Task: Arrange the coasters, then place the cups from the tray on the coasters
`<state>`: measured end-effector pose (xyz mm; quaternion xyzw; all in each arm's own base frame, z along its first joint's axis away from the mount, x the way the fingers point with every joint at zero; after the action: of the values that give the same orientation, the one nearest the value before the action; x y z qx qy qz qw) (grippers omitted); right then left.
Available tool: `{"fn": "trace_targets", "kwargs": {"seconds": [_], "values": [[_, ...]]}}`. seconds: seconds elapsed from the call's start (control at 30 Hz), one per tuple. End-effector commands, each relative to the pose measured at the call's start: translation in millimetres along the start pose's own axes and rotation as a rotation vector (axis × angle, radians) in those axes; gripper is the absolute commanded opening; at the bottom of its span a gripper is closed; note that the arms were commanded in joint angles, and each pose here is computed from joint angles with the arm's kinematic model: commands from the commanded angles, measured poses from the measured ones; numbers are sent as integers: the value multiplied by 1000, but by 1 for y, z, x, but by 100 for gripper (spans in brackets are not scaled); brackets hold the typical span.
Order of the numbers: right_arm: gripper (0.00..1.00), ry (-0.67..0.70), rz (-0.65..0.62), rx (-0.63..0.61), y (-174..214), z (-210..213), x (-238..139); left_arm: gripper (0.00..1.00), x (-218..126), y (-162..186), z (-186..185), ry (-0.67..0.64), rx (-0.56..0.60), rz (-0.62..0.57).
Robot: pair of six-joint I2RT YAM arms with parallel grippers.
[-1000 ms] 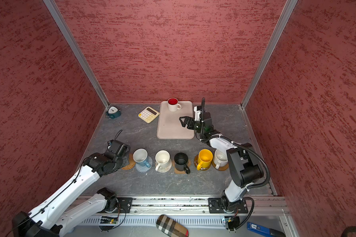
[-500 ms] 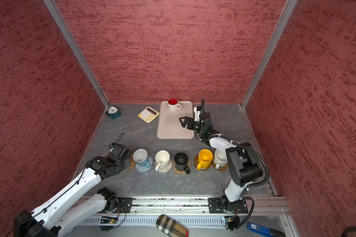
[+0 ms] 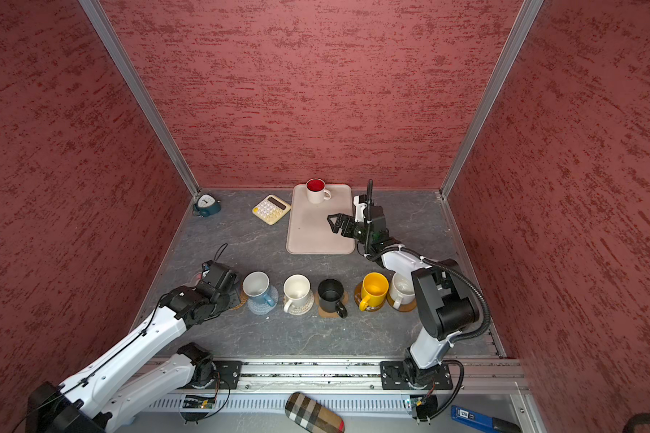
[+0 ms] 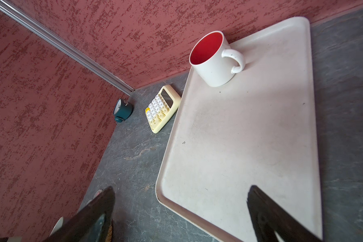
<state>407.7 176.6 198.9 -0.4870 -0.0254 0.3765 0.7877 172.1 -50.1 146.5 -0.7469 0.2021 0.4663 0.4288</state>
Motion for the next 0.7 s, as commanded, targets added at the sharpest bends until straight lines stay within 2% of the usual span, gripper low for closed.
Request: {"fn": "trace_targets", "kwargs": {"seconds": [0.0,0.67], "values": [[99,-3,-35,-12,-14,3,1,0,1,-7,-7,30,3,-47],[99,-19,-28,-2,-13,2,4,0,13,1,-7,36,7,-35]]}}
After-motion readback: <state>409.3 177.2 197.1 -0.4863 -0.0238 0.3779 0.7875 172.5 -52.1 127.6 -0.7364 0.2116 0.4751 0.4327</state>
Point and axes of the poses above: each gripper's point midway between its finger pads, its own x axis out along the fingers, its own z axis along the line the jaws close on, y = z × x, the point moved 6 cm from there along -x, back along the fingers, and after that the axes turned 10 degrees about -x, right-handed, at the moved point
